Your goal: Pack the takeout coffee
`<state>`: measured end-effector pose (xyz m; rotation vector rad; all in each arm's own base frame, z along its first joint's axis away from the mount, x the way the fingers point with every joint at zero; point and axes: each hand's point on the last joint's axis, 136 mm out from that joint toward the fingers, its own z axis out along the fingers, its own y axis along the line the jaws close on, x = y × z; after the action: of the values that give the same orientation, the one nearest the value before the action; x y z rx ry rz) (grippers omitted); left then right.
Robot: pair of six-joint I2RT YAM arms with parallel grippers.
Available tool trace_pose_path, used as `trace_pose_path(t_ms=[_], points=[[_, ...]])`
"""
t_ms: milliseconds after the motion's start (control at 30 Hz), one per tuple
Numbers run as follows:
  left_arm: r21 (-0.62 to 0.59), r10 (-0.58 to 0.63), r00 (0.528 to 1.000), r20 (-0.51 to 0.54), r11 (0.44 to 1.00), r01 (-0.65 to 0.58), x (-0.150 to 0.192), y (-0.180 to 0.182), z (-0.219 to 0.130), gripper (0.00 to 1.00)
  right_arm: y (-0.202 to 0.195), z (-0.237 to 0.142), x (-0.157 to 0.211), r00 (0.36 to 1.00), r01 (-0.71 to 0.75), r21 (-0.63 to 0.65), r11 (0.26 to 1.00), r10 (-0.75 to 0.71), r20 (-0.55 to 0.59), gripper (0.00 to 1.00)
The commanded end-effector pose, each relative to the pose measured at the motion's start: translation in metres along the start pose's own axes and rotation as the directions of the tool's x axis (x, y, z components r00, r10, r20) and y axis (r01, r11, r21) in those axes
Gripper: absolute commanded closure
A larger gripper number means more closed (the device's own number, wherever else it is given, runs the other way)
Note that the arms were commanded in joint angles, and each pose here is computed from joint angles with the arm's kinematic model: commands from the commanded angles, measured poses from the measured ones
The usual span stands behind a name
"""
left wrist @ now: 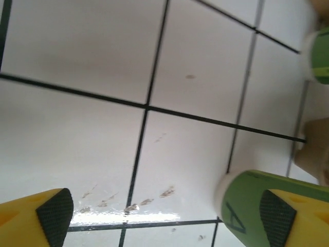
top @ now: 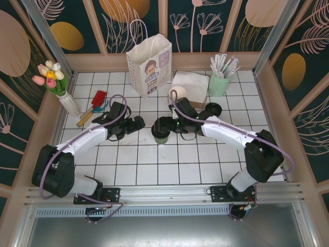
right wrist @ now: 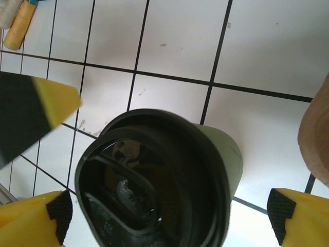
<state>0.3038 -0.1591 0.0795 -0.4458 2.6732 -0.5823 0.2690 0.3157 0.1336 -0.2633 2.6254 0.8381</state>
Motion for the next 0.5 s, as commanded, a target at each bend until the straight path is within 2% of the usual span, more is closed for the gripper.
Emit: trace_pose_path(t_ms=[0,267,467], points=[[-0.015,-0.026,1.000,0.018,1.000,0.026,-0.002,0.005,0.008,0.01,0.002,0.001,-0.006,0.999,0.048,0.071,0.996,-0.049,0.020,0.01],[0.010,-0.025,0.999,-0.029,1.000,0.025,0.008,0.003,0.017,0.02,0.009,0.015,-0.001,0.996,0.087,0.093,0.992,-0.086,-0.009,0.01],[0.041,-0.031,0.998,-0.048,0.999,0.033,0.013,0.000,0.019,0.02,-0.003,0.025,0.003,0.998,0.068,0.160,0.985,-0.064,-0.027,0.03]])
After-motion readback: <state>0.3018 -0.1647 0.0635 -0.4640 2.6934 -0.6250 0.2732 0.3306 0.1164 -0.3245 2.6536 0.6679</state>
